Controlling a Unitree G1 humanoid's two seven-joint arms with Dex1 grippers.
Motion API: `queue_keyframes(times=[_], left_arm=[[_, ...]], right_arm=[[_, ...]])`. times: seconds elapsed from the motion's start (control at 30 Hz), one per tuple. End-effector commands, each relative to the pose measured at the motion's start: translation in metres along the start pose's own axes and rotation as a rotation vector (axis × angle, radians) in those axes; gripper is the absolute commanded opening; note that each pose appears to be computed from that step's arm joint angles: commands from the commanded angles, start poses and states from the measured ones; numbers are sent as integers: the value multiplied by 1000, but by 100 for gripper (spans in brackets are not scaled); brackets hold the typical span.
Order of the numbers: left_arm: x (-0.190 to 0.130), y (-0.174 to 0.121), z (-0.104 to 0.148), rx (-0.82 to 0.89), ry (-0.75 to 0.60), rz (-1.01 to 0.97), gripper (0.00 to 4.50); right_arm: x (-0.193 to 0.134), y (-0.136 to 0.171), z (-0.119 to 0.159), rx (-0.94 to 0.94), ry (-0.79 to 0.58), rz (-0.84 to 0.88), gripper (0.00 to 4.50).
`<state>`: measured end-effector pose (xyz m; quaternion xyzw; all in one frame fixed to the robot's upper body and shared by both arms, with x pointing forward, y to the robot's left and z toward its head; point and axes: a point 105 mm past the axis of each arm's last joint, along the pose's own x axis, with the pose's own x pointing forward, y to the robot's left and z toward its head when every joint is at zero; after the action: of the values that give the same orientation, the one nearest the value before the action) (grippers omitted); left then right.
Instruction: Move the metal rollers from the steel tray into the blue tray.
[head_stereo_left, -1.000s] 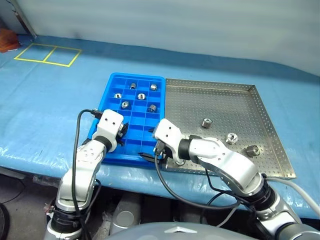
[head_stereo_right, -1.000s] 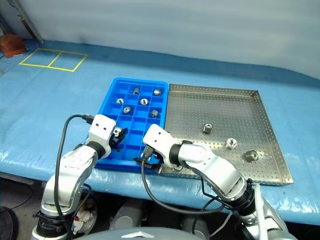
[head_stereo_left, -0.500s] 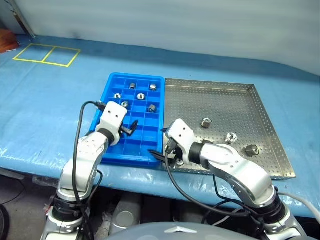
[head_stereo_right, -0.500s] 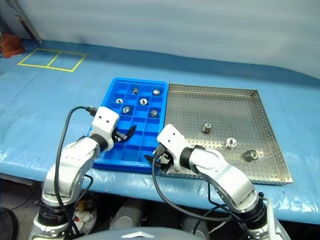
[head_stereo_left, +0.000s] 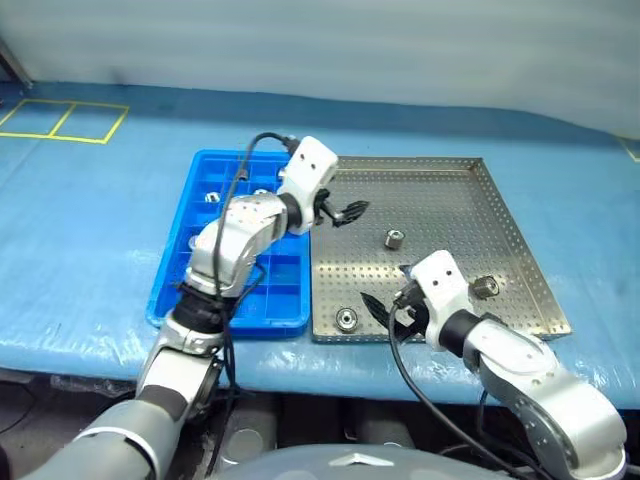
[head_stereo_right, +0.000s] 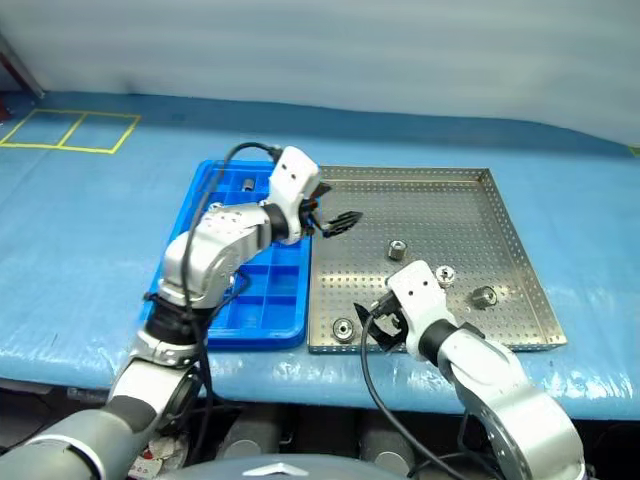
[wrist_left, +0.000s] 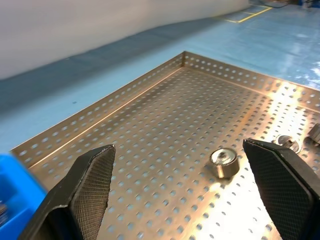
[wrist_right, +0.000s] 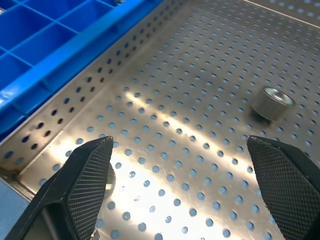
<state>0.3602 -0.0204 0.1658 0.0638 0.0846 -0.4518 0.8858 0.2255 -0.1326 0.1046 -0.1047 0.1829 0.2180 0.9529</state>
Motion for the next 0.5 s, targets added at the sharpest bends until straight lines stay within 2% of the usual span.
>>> queue_keyframes(times=[0.03,0.27,0.5], left_arm=[[29,-17,13,25,-50,-43,445],[71,-16,-6,14,-24,57,445],[84,-18,-23,24,-17,62,445]], right_arm=[[-11,-5,5,17,-36,-101,450],[-15,-8,-2,70,-37,-193,450],[-17,-8,-4,86,-49,-225,450]])
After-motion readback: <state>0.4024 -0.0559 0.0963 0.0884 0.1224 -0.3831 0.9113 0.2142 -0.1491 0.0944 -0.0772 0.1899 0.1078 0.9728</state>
